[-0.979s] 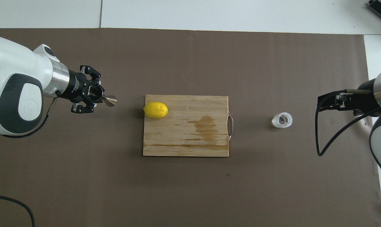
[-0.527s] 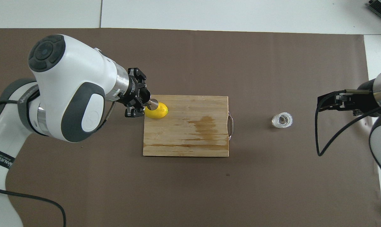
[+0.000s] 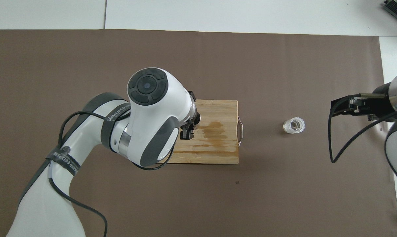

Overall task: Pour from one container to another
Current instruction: 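Carry the metal cup over the cutting board and set it down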

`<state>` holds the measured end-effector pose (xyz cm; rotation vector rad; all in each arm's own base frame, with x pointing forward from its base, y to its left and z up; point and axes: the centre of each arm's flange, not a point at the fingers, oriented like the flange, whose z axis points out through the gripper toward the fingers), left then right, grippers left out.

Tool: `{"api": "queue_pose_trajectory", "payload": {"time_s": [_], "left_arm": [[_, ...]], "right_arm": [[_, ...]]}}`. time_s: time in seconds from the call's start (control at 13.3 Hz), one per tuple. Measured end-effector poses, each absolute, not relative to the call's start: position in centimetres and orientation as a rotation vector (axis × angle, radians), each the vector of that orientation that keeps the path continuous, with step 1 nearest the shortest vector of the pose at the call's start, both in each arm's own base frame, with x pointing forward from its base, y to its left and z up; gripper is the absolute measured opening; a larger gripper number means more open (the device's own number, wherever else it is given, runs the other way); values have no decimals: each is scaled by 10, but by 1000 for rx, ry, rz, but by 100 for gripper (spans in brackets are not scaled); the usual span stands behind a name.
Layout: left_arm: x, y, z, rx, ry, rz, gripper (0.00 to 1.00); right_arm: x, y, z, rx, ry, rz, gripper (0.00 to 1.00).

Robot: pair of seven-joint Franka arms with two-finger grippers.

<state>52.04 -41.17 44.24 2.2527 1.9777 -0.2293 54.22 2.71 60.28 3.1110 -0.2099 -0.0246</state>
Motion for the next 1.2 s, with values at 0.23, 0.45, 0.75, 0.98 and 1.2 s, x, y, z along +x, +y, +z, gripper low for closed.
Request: {"api": "queue_pose_trajectory", "payload": {"time_s": [0.23, 0.45, 0.75, 0.98, 1.2], "left_arm": [[512, -449, 416, 2263, 1973, -190, 38], [504, -467, 405, 2240, 1968, -174, 38], [501, -472, 402, 2254, 1962, -155, 37], [494, -478, 397, 2271, 1953, -127, 37], [493, -477, 389, 2275, 1945, -106, 37]], "right_arm": [[542, 27, 603, 3111, -210, -25, 100], [542, 27, 603, 3111, -210, -25, 100], [542, 27, 603, 3111, -210, -25, 100], [542, 28, 603, 3111, -206, -25, 100], [542, 28, 603, 3111, -206, -25, 100]]}}
